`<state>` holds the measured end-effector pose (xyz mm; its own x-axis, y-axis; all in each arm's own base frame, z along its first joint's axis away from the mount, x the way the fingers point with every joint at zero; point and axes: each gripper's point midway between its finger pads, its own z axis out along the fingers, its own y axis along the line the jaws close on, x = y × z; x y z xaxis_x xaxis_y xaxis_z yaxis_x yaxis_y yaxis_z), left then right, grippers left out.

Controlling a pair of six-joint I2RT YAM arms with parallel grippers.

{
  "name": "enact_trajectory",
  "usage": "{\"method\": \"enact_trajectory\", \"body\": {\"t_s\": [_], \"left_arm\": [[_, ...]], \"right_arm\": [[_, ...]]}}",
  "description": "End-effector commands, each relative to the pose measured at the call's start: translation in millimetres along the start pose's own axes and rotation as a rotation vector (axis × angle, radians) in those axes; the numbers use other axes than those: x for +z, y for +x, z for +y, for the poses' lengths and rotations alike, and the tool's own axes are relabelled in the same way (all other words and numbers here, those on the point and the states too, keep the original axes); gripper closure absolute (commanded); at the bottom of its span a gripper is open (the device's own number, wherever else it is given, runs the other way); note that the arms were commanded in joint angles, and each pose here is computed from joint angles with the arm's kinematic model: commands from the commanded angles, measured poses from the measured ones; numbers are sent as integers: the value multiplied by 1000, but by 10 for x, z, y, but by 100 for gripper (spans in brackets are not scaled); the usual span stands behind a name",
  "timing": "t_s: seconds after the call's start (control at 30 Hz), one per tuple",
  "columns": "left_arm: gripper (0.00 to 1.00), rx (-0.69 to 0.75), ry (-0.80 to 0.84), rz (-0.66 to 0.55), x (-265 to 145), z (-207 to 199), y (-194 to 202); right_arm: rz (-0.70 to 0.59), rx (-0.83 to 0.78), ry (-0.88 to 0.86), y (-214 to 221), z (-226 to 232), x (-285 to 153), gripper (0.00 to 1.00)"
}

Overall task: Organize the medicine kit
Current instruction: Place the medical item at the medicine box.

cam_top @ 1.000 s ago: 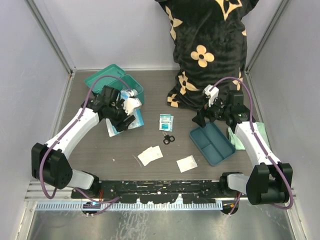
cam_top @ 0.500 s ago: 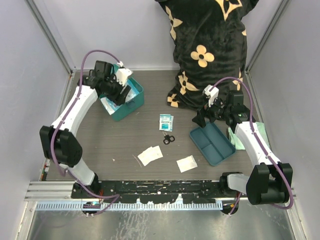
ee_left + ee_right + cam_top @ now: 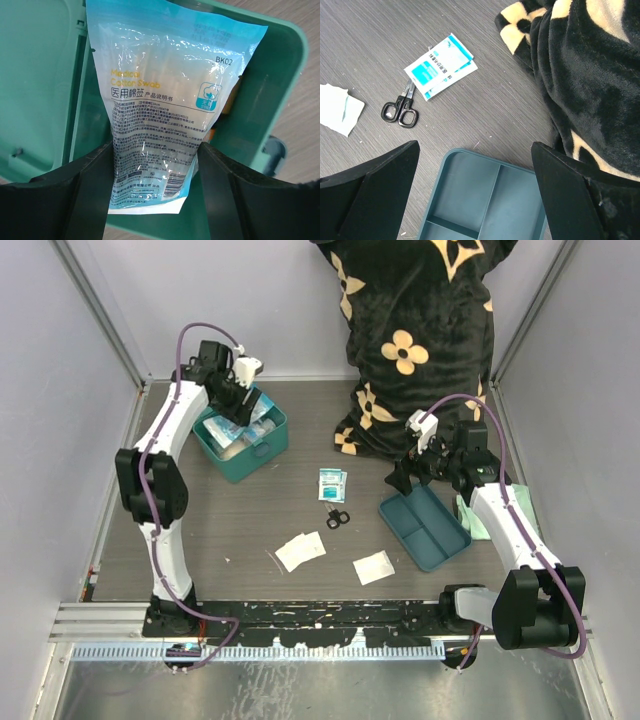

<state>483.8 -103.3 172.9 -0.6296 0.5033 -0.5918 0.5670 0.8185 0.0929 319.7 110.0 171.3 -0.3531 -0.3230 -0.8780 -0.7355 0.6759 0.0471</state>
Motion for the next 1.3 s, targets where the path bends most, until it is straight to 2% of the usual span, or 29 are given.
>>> {"method": "enact_trajectory", "body": {"t_s": [0.0,0.27,0.6,0.83,1.13,1.27], "left_arm": [[35,-19,-14,22,92,113,-23],[35,-30,-6,99,417,125,211],[30,-30,-10,129,536,121,360],[22,-27,-30,118,468,139,339],[13,-19,-56,36,163,166,91],[5,-24,-50,-6,57,144,-15]], "right_arm": [[-18,-29,3,-57,-25,-8,0],[-15,-31,7,-50,-35,-5,0],[-14,-30,8,-43,-35,-9,0],[-17,-32,6,-52,-30,-13,0],[-19,-33,6,-57,-31,-19,0],[-16,-31,5,-46,-30,-15,0]]}}
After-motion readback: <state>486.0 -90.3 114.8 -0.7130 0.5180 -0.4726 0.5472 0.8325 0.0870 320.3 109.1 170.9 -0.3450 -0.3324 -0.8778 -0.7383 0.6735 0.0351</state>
